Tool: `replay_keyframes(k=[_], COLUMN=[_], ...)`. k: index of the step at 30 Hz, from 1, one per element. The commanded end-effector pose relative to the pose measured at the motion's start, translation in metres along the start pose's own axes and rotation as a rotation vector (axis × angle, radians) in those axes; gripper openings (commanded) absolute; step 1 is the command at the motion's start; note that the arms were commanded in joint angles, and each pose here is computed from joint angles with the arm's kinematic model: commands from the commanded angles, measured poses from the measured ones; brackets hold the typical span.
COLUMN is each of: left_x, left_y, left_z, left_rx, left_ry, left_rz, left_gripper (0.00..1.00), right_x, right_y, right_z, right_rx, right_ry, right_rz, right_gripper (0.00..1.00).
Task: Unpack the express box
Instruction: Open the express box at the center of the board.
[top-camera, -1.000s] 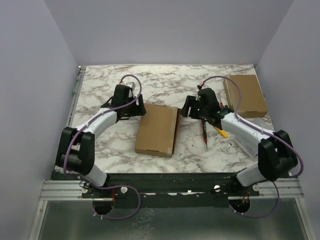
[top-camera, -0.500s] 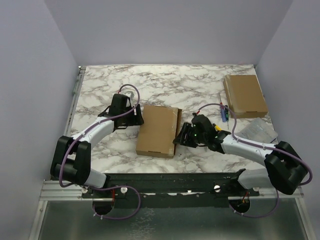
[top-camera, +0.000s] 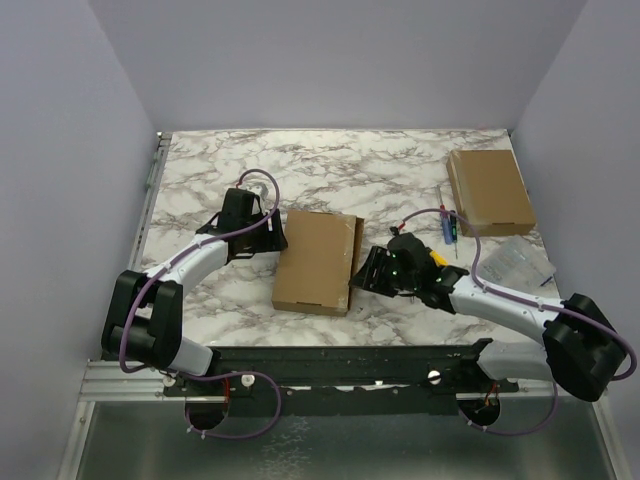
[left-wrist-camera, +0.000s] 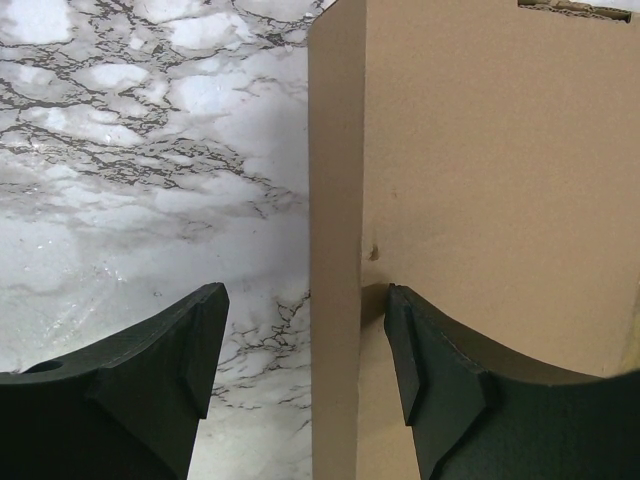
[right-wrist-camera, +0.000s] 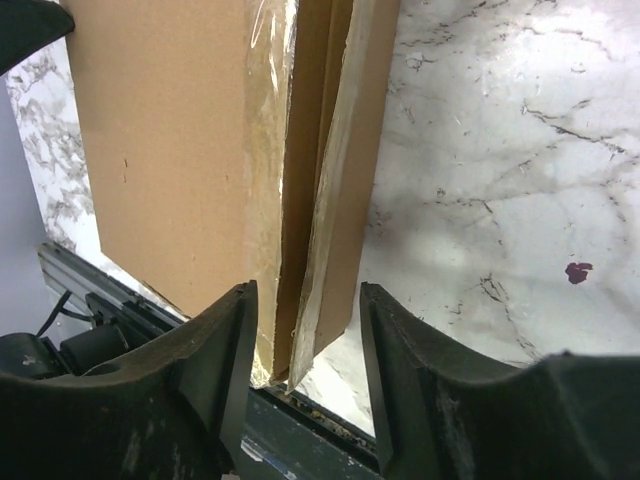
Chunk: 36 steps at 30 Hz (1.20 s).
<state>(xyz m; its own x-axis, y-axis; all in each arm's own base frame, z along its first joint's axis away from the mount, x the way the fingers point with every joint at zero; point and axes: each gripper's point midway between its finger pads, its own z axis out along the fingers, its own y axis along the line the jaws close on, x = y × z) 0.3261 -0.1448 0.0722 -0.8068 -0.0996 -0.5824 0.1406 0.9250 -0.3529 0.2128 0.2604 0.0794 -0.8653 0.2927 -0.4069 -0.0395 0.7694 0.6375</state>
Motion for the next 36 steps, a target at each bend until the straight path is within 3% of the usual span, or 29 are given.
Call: replay_keyframes(k=[1, 8, 20, 30, 33, 36], left_x=[0.022, 0.025, 0.031, 0.029, 0.028, 0.027], left_y=[0.013, 0.018, 0.029, 0.036, 0.034, 0.029], left_z=[0.006, 0.009, 0.011, 0.009, 0.008, 0.007], left_rx=[-0.034, -0.057, -0.116, -0.157, -0.145, -0.119], left_ry=[0.066, 0.082, 0.104, 0.101, 0.099, 0.100], left_rz=[0.002, -0.006, -0.017, 0.004, 0.011, 0.019], left_gripper=[0.70, 0.70, 0.70, 0.70, 0.70, 0.70], right_x=[0.011, 0.022, 0.039, 0.047, 0.043, 0.023], right_y=[-0.014, -0.019, -0.046, -0.084, -0.078, -0.057], right_z=[0.000, -0.001, 0.008, -0.008, -0.006, -0.012], right_rx=[0.069, 0.080, 0.255, 0.319, 0.304, 0.271], right_ry=[0.007, 0.020, 0.048, -0.028, -0.023, -0.057], right_rz=[-0.017, -0.022, -0.019, 0.056, 0.015, -0.074], right_gripper=[0.48, 0.37, 0.37, 0.25, 0.26, 0.35])
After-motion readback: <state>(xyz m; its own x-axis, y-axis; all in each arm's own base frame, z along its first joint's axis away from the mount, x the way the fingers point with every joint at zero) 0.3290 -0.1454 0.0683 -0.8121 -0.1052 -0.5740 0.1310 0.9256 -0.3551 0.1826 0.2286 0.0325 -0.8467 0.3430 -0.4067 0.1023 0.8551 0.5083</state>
